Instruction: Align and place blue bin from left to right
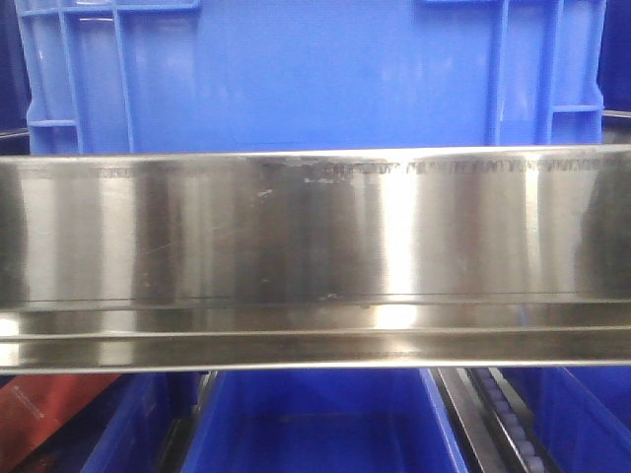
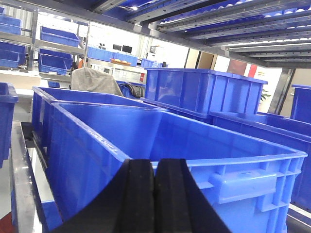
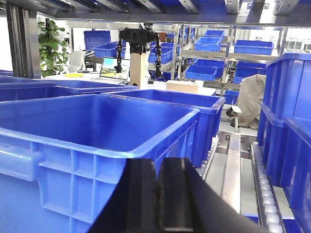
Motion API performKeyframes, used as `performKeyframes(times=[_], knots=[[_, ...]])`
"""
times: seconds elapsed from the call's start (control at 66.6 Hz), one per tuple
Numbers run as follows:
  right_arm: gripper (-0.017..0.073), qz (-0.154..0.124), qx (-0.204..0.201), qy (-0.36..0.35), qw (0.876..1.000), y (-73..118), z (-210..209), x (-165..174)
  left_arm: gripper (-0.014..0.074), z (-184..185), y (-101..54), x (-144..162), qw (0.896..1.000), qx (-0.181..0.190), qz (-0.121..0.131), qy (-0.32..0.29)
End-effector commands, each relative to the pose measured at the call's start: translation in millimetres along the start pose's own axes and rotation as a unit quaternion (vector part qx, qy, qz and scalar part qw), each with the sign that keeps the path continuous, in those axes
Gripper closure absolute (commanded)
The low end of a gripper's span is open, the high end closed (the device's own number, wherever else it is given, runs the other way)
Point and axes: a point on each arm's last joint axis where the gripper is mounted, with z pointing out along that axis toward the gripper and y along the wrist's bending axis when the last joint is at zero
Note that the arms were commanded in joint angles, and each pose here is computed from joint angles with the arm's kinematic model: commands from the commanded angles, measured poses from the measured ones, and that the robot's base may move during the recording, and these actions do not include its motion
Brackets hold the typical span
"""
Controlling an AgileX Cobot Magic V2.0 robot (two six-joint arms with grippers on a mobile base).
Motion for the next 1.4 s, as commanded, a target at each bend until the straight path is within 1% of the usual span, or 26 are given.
performKeyframes(times=[0.0,0.36,0.436,0.466,0.511,0.526,0.556,0.601,0.616,0.676,0.736,0.811,0.886,0.976,1.081,1.217,1.307,1.382], knots=[[0.0638,-0.009,-0.001,-0.010,1.000,0.1,-1.1,-1.5,0.0704,-1.4,-1.6,-1.4,1.000,0.010,0.001,-0.010],[0.0638,-0.009,-0.001,-0.010,1.000,0.1,-1.1,-1.5,0.0704,-1.4,-1.6,-1.4,1.000,0.010,0.001,-0.010],[0.0638,-0.001,0.000,-0.006,1.000,0.3,-0.3,2.5,0.0704,-1.4,-1.6,-1.4,1.000,0.010,0.001,-0.010],[0.0638,0.008,0.001,-0.006,1.000,0.5,-0.4,5.9,0.0704,-1.4,-1.6,-1.4,1.000,0.010,0.001,-0.010],[0.0638,-0.010,0.003,-0.013,1.000,1.0,-1.0,11.4,0.0704,-1.4,-1.6,-1.4,1.000,0.010,0.001,-0.010],[0.0638,-0.008,0.003,-0.015,1.000,1.3,-1.2,14.1,0.0704,-1.4,-1.6,-1.4,1.000,0.010,0.001,-0.010],[0.0638,-0.019,0.010,-0.022,1.000,1.1,-2.1,19.5,0.0704,-1.4,-1.6,-1.4,1.000,0.010,0.001,-0.010],[0.0638,-0.035,0.034,-0.037,0.998,-1.3,-2.9,32.2,0.0704,-1.4,-1.6,-1.4,1.000,0.010,0.001,-0.010],[0.0638,-0.046,0.043,-0.048,0.997,-2.3,-3.6,34.0,0.0704,-1.4,-1.6,-1.4,1.000,0.010,0.001,-0.010],[0.0638,-0.050,0.075,-0.065,0.994,-6.0,-7.2,45.1,0.0704,-1.4,-1.6,-1.4,1.000,0.010,0.001,-0.010],[0.0638,-0.054,0.103,-0.059,0.991,-8.6,-12.4,58.8,0.0704,-1.4,-1.6,-1.4,1.000,0.010,0.001,-0.010],[0.0638,-0.049,0.124,-0.039,0.990,-10.0,-17.0,72.2,0.0704,-1.4,-1.6,-1.4,1.000,0.010,0.001,-0.010],[0.0638,-0.034,0.142,-0.023,0.989,-11.2,-20.6,86.9,0.0704,-1.4,-1.6,-1.4,1.000,0.010,0.001,-0.010],[0.0638,-0.034,0.162,-0.010,0.986,-13.1,-22.5,104.3,0.0704,-1.4,-1.6,-1.4,1.000,0.010,0.001,-0.010],[0.0638,-0.032,0.173,0.010,0.984,-14.5,-22.6,120.3,0.0704,-1.4,-1.6,-1.4,1.000,0.010,0.001,-0.010],[0.0638,-0.029,0.173,0.027,0.984,-14.3,-23.4,137.4,0.0704,-1.4,-1.6,-1.4,1.000,0.010,0.001,-0.010],[0.0638,-0.029,0.173,0.025,0.984,-13.3,-26.2,147.1,0.0704,-1.4,-1.6,-1.4,1.000,0.010,0.001,-0.010],[0.0638,-0.031,0.174,0.015,0.984,-12.9,-27.3,146.1,0.0704,-1.4,-1.6,-1.4,1.000,0.010,0.001,-0.010]])
